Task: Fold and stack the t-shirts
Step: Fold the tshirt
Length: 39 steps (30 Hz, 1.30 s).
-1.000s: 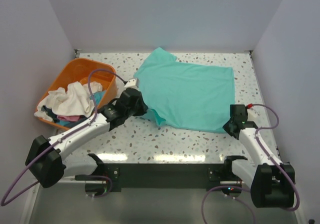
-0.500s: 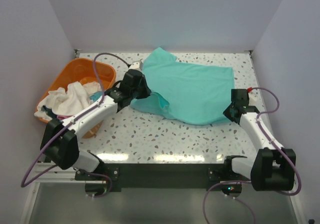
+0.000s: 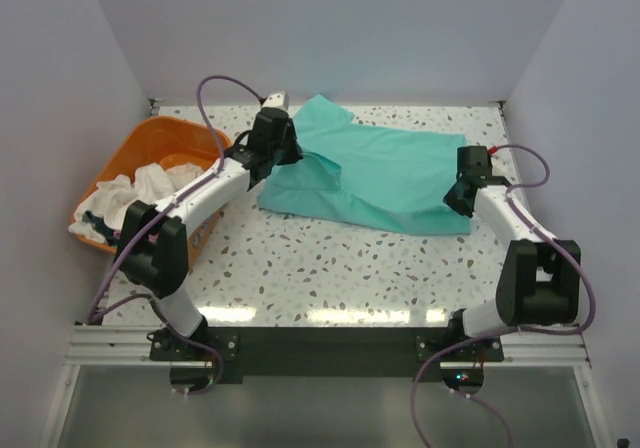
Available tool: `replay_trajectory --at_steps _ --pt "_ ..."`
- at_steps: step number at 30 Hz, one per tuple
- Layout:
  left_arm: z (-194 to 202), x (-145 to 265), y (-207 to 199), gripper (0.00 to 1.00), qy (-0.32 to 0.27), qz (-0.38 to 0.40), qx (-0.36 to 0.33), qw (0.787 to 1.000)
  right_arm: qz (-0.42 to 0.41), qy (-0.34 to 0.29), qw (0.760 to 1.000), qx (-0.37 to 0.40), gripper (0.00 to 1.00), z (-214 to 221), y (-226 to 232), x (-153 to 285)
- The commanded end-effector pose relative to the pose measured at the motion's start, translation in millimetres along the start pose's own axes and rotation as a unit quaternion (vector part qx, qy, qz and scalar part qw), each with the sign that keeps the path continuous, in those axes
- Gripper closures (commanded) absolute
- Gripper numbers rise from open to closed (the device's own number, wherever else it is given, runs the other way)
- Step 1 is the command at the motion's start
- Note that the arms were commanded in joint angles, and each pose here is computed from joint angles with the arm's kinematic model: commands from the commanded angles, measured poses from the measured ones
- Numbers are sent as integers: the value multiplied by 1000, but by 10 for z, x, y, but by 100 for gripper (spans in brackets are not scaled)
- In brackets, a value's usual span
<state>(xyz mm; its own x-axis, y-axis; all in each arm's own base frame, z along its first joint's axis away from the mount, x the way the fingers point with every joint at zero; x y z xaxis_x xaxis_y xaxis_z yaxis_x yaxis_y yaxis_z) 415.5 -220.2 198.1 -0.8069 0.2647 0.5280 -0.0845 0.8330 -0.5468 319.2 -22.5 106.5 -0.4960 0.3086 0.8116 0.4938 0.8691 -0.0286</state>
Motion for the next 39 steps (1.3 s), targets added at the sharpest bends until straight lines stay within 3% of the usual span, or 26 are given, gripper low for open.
replay_trajectory --at_steps 1,14,17,18,19,20,21,23,24,25,32,39 --pt "-310 -259 -184 100 -46 32 -14 998 17 -16 1000 -3 100 -214 43 -114" --pt "-394 -1027 32 100 -56 33 -53 996 67 -6 998 7 100 -531 157 -534" --pt "-382 -1083 36 100 -39 26 -61 997 80 -4 997 15 91 -574 139 -549" --pt "-389 -1092 46 94 -37 19 -64 997 83 -4 996 17 89 -585 132 -538" --pt "-410 -1086 39 54 -32 11 -65 997 86 2 996 20 85 -570 120 -529" --pt "-432 -1076 39 23 -33 4 -63 997 83 -1 996 19 76 -605 129 -503" --pt "-457 -1059 40 0 -36 -3 -64 997 74 1 997 20 51 -607 152 -482" --pt "-520 -970 13 0 -36 -7 -61 997 63 -7 998 14 38 -649 168 -401" --pt "-534 -886 -19 0 -34 0 -61 998 53 -8 998 13 6 -652 183 -363" --pt "-532 -832 -39 0 -32 6 -59 998 46 -8 999 11 1 -645 192 -330" --pt "13 -450 66 0 26 54 -31 998 -37 -15 997 61 1 -271 452 -86" --pt "678 -612 524 0 120 15 -23 992 -74 33 992 97 1 70 610 -367"
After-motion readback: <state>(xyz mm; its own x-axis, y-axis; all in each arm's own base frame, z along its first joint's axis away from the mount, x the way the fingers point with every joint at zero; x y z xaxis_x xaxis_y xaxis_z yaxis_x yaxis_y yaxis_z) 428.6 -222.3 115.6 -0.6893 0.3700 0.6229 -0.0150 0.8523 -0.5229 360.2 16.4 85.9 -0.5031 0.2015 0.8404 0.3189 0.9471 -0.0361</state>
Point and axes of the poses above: each gripper's point midway between its finger pads, its own x axis back along the fingers, its own y axis along the line the jaws close on, z = x × y, the point moved 3 cm from there along x, back along the fingers, and after that the axes turned 15 degrees about x, right-handed, at the moved point
